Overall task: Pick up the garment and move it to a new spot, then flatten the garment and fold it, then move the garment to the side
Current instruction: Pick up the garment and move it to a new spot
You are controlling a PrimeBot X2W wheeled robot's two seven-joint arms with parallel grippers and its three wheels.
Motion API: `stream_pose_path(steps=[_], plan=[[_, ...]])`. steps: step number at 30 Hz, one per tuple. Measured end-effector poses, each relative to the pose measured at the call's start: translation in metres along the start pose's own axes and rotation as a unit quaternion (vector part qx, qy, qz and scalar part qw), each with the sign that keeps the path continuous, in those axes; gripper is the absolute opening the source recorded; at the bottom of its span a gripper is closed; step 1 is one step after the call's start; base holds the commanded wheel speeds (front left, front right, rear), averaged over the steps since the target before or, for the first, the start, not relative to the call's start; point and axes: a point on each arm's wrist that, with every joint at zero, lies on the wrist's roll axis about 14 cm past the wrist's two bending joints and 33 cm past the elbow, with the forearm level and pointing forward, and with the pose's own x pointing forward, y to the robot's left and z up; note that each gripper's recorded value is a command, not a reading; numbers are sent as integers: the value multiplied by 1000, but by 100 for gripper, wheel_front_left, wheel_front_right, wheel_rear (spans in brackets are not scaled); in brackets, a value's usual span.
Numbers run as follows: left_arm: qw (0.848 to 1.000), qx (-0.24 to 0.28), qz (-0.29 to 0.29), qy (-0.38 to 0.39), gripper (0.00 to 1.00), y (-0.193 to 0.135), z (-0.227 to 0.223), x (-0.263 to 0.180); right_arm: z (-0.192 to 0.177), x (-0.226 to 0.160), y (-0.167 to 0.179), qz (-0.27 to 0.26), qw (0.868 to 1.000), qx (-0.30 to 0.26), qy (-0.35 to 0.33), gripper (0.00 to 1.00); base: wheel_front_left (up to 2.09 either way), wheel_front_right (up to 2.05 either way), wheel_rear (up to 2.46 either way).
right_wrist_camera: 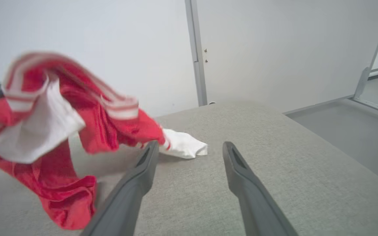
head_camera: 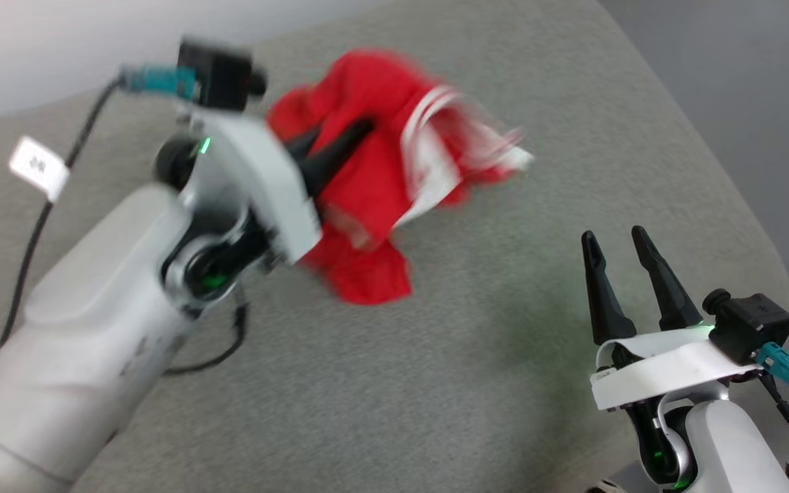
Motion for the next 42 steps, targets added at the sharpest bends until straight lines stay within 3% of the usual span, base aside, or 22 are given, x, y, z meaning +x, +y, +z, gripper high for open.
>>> stream_pose_path(steps=[3, 8, 14, 23, 26, 29, 30, 32, 42], plan=[[996, 0, 36, 82, 0, 33, -50, -5, 1, -4, -12, -18, 1000, -3, 2, 100, 0, 0, 0], [986, 15, 61, 157, 0, 63, -92, -13, -3, -6, -21, -33, 999, -7, 10, 100, 0, 0, 0], [946, 166, 60, 273, 0, 89, -132, -22, -10, -2, -22, -38, 999, 0, 19, 100, 0, 0, 0], [911, 239, 48, 333, 0, 105, -155, -12, -22, 7, -17, -31, 999, -1, 36, 100, 0, 0, 0], [910, 242, 43, 335, 14, 106, -160, -8, -24, 7, -20, -35, 999, -4, 39, 100, 0, 0, 0], [911, 248, 41, 327, 54, 105, -158, -7, -25, 7, -23, -40, 998, -4, 41, 100, 0, 0, 0], [914, 249, 40, 319, 79, 105, -156, -7, -26, 7, -23, -41, 998, -5, 42, 100, 0, 0, 0], [922, 245, 41, 297, 100, 104, -152, -7, -27, 9, -22, -37, 998, -9, 43, 100, 0, 0, 0], [959, 215, 66, 172, 100, 90, -105, -28, -34, 22, 8, 15, 999, -27, 43, 100, 0, 0, 0]])
